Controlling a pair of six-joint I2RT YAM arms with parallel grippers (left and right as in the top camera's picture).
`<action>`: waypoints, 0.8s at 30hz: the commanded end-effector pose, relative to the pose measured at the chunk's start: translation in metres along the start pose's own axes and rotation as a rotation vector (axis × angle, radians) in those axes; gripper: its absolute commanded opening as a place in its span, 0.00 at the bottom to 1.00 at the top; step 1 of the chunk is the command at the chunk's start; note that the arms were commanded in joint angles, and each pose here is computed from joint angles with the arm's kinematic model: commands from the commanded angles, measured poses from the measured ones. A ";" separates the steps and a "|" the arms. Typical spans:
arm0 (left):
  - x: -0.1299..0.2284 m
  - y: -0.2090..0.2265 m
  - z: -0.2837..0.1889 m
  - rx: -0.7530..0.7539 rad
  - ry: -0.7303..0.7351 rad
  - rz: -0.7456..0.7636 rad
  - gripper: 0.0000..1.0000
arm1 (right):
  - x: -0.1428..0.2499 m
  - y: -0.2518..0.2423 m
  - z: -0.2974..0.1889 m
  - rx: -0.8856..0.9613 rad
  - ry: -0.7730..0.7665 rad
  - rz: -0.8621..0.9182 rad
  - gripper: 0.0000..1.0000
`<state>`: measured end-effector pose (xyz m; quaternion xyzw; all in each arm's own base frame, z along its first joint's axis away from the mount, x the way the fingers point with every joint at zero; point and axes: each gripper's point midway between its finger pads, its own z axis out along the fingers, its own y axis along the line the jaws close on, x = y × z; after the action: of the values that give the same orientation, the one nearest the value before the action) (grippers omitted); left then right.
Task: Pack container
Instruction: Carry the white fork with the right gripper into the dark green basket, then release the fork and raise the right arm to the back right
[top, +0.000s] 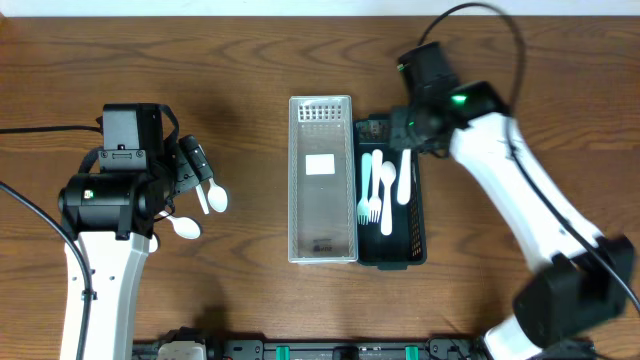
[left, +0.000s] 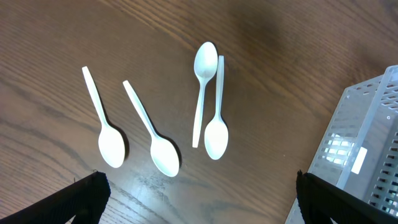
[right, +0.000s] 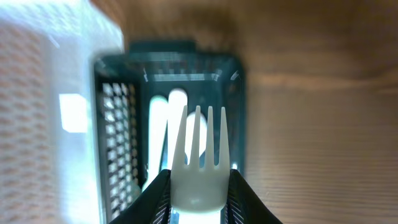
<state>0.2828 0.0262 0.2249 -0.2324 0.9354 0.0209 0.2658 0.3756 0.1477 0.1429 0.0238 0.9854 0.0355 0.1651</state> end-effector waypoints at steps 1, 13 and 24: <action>-0.003 0.004 -0.001 -0.019 -0.009 0.014 0.98 | 0.022 0.005 0.035 0.053 0.097 -0.060 0.01; -0.003 0.003 -0.001 -0.019 -0.009 0.013 0.98 | 0.047 0.013 0.084 0.089 0.216 -0.110 0.22; -0.003 0.004 -0.001 -0.019 -0.009 0.021 0.98 | 0.029 0.021 0.069 0.061 0.167 -0.146 0.49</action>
<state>0.2828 0.0262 0.2249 -0.2322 0.9355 0.0210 0.2656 0.3608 0.1633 0.0505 -0.0265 0.9980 -0.0157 0.0556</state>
